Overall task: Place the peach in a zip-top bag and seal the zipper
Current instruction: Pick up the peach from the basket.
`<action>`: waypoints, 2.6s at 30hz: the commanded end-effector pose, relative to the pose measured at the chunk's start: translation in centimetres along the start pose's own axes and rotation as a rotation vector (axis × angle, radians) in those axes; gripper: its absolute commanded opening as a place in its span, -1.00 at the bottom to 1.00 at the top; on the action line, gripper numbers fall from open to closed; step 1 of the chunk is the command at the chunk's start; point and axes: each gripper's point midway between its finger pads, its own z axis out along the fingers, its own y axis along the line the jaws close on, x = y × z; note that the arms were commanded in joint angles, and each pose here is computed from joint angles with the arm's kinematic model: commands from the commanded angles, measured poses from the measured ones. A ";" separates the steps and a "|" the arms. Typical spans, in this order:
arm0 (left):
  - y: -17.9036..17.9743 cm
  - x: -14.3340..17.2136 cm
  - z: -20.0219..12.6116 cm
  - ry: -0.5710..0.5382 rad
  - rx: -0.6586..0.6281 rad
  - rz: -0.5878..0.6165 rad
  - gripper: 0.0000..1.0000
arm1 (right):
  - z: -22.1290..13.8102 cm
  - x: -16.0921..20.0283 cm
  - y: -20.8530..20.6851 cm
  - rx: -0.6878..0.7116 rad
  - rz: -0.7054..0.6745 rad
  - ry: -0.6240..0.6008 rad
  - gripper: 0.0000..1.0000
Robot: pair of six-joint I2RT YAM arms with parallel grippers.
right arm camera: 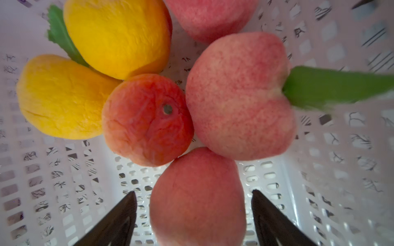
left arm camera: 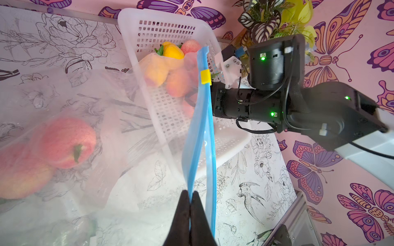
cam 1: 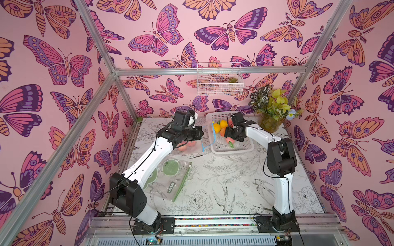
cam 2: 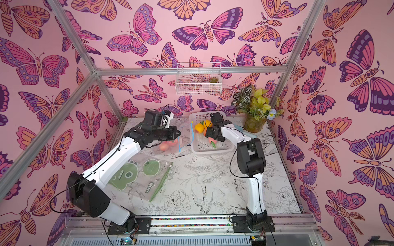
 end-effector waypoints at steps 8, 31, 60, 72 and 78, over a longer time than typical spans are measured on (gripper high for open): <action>-0.6 0.1 -1.0 -0.020 0.017 0.006 -1.00 | 0.6 0.3 -0.3 0.010 0.040 0.038 0.55; -0.8 0.1 -1.1 -0.019 0.026 0.006 -1.00 | -11.7 -0.6 1.2 -0.276 0.041 -0.243 0.35; -1.6 0.0 -0.6 -0.004 0.070 -0.030 -1.00 | -26.9 4.6 13.7 -0.819 -0.375 -0.335 0.33; -2.3 -0.5 -1.3 -0.018 0.093 -0.026 -1.00 | -24.5 6.5 16.8 -0.861 -0.407 -0.251 0.33; -2.6 -0.8 -1.6 -0.025 0.103 -0.023 -1.00 | -22.3 7.4 17.2 -0.826 -0.417 -0.207 0.33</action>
